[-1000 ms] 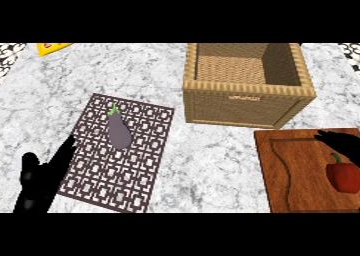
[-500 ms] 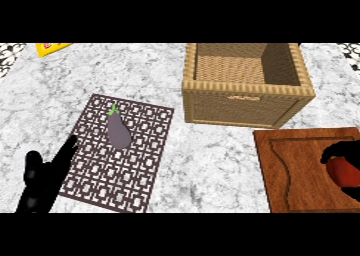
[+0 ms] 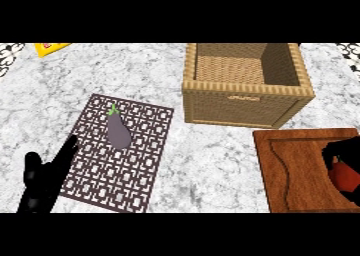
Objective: Pick the bell pepper from the cutting board and place it in the basket
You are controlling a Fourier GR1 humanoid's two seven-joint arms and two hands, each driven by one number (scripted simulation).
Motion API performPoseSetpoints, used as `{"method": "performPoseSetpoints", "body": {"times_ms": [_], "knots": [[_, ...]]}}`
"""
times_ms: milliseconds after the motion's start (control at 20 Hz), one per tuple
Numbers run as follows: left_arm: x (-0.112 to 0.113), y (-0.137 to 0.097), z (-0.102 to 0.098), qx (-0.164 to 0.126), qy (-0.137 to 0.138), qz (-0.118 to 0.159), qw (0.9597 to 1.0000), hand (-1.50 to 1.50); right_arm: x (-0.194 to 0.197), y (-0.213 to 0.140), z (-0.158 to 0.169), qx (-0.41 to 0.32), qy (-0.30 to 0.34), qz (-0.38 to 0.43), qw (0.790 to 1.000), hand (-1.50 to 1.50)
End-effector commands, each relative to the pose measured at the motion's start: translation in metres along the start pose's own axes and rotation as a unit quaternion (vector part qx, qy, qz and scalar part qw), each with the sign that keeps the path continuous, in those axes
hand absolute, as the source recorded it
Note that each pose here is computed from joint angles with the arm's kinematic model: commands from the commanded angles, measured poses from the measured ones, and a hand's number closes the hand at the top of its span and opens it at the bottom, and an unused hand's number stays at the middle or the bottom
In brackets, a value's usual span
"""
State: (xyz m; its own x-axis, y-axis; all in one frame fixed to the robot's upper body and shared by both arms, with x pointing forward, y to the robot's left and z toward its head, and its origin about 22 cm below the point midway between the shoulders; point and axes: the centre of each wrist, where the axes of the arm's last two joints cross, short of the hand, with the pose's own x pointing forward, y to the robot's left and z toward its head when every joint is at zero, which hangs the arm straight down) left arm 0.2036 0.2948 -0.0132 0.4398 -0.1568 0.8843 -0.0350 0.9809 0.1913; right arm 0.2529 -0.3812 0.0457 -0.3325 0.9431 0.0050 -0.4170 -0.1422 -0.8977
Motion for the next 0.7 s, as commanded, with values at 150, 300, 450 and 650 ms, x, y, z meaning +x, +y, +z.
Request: {"method": "performPoseSetpoints", "body": {"times_ms": [150, 300, 450, 650], "knots": [[-0.025, -0.011, 0.001, -0.015, 0.043, 0.013, 0.9989, 0.00, 0.139, -0.012, -0.063, -0.054, 0.024, -0.050, 0.997, 1.50], [-0.015, -0.012, 0.002, -0.025, 0.027, 0.007, 0.9993, 0.00, 0.183, -0.021, -0.078, -0.082, 0.043, -0.085, 0.992, 1.50], [-0.014, -0.010, -0.001, -0.022, 0.035, 0.010, 0.9991, 0.00, 0.239, -0.050, -0.084, -0.142, 0.065, -0.136, 0.978, 1.50], [-0.014, -0.007, -0.001, -0.021, 0.031, 0.013, 0.9992, 0.00, 0.252, -0.078, -0.071, -0.248, 0.054, -0.322, 0.912, 1.50]]}}
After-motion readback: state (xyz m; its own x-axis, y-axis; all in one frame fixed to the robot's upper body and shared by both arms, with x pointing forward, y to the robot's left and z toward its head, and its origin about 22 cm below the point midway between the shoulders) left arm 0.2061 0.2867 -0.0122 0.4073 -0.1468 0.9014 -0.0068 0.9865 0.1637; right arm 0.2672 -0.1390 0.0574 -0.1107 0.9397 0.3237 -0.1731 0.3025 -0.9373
